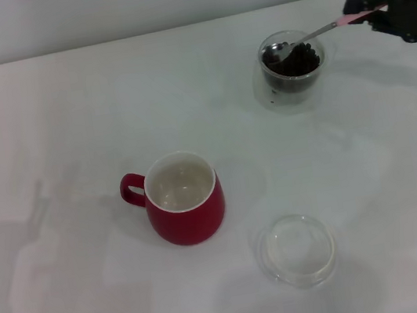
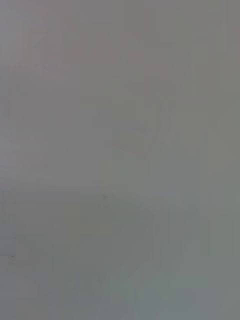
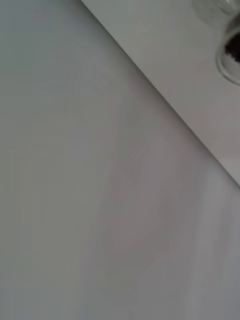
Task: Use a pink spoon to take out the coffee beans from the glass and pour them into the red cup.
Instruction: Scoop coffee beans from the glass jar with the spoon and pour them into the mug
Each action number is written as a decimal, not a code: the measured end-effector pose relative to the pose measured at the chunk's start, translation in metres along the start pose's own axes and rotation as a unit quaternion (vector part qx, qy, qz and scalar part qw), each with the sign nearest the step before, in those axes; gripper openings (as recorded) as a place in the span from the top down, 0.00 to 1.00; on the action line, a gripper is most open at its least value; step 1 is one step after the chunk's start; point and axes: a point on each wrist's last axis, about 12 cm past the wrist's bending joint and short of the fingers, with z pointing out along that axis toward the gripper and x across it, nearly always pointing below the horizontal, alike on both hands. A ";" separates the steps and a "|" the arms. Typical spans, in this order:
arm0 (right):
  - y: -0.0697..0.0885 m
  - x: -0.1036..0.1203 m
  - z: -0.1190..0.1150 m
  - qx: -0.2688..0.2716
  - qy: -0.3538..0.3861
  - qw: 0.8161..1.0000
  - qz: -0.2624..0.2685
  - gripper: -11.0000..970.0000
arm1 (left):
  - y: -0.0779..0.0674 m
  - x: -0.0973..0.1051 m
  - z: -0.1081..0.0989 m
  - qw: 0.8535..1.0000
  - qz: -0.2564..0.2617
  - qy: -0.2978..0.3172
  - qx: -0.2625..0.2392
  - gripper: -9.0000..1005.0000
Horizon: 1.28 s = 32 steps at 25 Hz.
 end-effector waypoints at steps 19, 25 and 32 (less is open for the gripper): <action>0.034 0.046 0.053 -0.048 0.151 0.986 -0.059 0.80 | 0.000 0.000 0.000 1.000 0.001 0.000 -0.001 0.13; 0.035 0.060 0.062 -0.049 0.172 0.981 -0.070 0.79 | 0.001 0.000 0.000 1.000 0.001 0.000 -0.001 0.13; 0.037 0.065 0.063 -0.048 0.176 0.978 -0.103 0.79 | 0.001 0.000 0.000 1.000 0.002 0.000 -0.002 0.13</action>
